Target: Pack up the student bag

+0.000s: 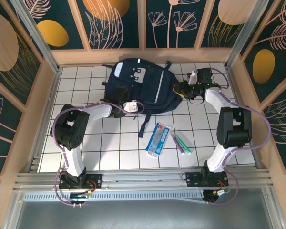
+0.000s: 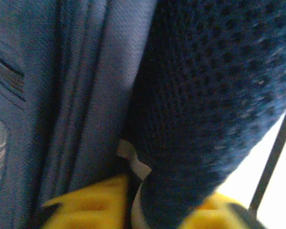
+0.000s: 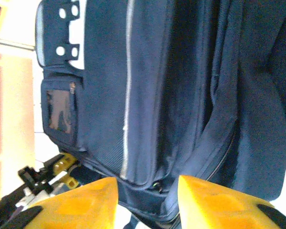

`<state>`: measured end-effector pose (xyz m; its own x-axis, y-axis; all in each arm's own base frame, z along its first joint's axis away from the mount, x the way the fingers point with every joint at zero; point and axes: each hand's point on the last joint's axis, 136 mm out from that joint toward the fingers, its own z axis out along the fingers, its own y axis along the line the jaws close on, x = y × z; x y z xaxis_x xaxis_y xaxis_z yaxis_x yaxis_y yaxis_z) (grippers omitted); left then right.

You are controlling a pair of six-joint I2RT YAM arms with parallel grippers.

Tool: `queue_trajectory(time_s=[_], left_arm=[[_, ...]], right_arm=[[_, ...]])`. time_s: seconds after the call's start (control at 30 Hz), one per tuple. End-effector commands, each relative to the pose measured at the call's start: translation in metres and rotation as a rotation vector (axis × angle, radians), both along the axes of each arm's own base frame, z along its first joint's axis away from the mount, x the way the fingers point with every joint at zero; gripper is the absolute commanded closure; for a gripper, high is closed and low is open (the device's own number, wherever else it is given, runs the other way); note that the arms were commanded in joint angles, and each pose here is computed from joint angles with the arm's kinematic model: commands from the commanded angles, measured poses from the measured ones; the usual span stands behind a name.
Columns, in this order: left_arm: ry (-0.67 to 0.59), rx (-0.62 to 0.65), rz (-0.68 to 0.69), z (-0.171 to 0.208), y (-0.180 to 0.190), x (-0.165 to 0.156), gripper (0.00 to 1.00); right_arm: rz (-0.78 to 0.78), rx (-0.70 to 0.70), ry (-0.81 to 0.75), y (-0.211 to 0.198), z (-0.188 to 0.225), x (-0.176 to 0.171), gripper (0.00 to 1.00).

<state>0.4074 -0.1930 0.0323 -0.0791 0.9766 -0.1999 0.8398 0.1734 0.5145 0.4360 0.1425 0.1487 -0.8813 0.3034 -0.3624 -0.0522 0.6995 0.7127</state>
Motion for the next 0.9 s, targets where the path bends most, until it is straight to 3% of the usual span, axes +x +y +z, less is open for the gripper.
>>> queue_trajectory(time_s=[0.0,0.1,0.2,0.3,0.47,0.67,0.77,0.87], left_arm=[[-0.057,-0.123,0.023,0.038,-0.023,0.018,1.00],[-0.025,-0.232,0.077,0.071,-0.033,0.015,1.00],[0.064,-0.331,0.125,0.094,-0.043,0.005,1.00],[0.150,-0.405,0.133,0.104,-0.051,-0.012,1.00],[0.220,-0.515,0.101,0.126,-0.065,-0.030,1.00],[0.326,-0.617,0.075,0.139,-0.082,-0.045,1.00],[0.368,-0.652,0.081,0.139,-0.087,-0.051,1.00],[0.381,-0.694,0.080,0.153,-0.088,-0.059,1.00]], right_arm=[[-0.032,-0.039,-0.024,-0.003,0.020,-0.017,0.56],[-0.131,-0.147,0.012,-0.009,0.022,-0.040,0.51],[-0.121,-0.178,0.022,0.011,0.022,-0.071,0.52],[0.020,-0.120,0.013,0.056,0.024,-0.103,0.53],[0.218,-0.220,-0.128,0.110,0.020,-0.137,0.53],[0.264,-0.310,-0.296,0.138,0.027,-0.125,0.52],[0.198,-0.446,-0.374,0.138,0.030,-0.108,0.52],[0.147,-0.484,-0.381,0.137,0.027,-0.099,0.53]])
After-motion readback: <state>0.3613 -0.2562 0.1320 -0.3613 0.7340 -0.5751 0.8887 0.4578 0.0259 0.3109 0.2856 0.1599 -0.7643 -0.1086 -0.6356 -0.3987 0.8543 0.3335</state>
